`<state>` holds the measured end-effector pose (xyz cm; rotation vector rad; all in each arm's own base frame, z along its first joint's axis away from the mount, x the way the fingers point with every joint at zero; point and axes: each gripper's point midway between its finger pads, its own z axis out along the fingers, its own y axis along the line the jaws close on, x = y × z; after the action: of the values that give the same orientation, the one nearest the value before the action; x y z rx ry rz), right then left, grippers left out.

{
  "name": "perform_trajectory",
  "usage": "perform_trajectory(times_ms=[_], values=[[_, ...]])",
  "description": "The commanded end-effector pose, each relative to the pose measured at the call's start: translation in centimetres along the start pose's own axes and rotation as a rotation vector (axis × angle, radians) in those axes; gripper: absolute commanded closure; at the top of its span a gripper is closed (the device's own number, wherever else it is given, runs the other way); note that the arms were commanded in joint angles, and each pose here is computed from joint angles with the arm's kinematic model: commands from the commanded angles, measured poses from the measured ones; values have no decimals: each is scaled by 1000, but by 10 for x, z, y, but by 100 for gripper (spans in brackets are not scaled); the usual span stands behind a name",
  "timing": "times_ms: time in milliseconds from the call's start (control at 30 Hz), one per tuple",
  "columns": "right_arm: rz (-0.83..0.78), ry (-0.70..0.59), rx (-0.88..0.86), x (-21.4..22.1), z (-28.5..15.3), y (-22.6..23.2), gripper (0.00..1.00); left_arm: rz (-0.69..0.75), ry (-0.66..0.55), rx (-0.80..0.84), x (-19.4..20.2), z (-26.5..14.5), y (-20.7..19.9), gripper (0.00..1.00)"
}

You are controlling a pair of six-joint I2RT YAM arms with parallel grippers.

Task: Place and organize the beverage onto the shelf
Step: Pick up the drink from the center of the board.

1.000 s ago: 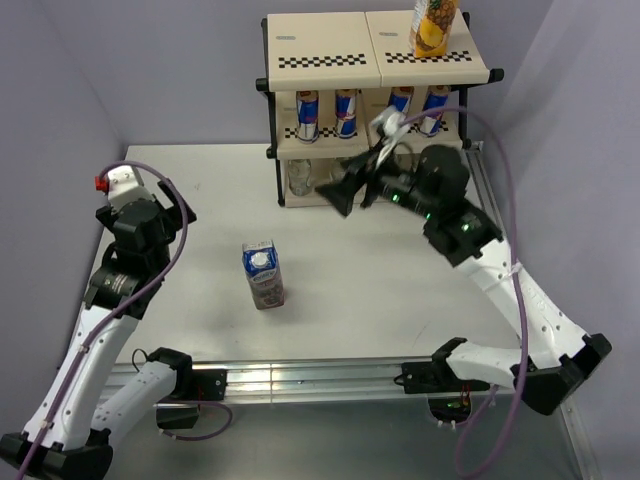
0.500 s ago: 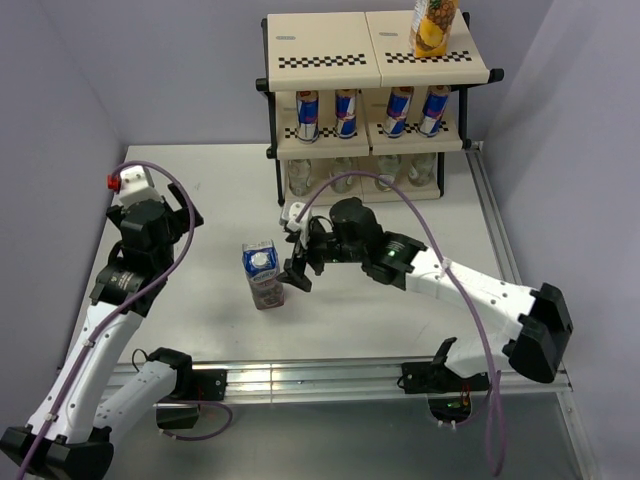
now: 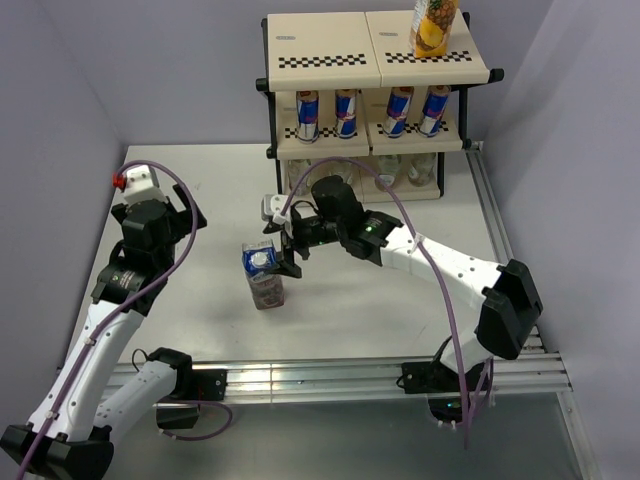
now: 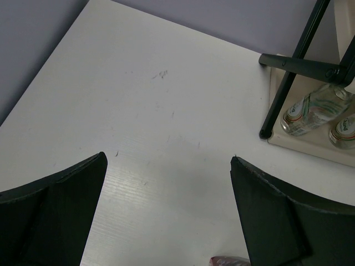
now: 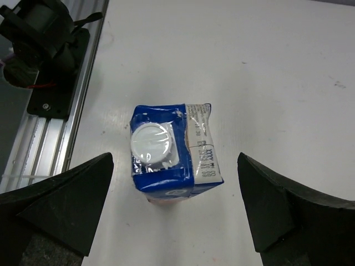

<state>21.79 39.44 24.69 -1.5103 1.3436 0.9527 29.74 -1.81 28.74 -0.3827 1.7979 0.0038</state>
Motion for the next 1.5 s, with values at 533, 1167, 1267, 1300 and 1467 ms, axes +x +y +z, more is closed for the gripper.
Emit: perform_trajectory(times_ms=[533, 1167, 1267, 1300, 1467], values=[[-9, -64, -140, -5, 24, -4, 59, 18, -8, 98, -4, 2, -18, 1], [406, -191, 913, -87, -198, -105, 86, -198, -2, 648, 0, -15, -142, 0], [428, -144, 1033, -85, -230, -112, 88, -128, -113, 727, 19, -26, -184, 1], [435, -133, 1056, -84, -237, -114, 89, -95, -101, 806, 41, -44, -205, 1], [455, -153, 1117, -96, -264, -105, 92, -18, -279, 1123, 49, -105, -265, 1]])
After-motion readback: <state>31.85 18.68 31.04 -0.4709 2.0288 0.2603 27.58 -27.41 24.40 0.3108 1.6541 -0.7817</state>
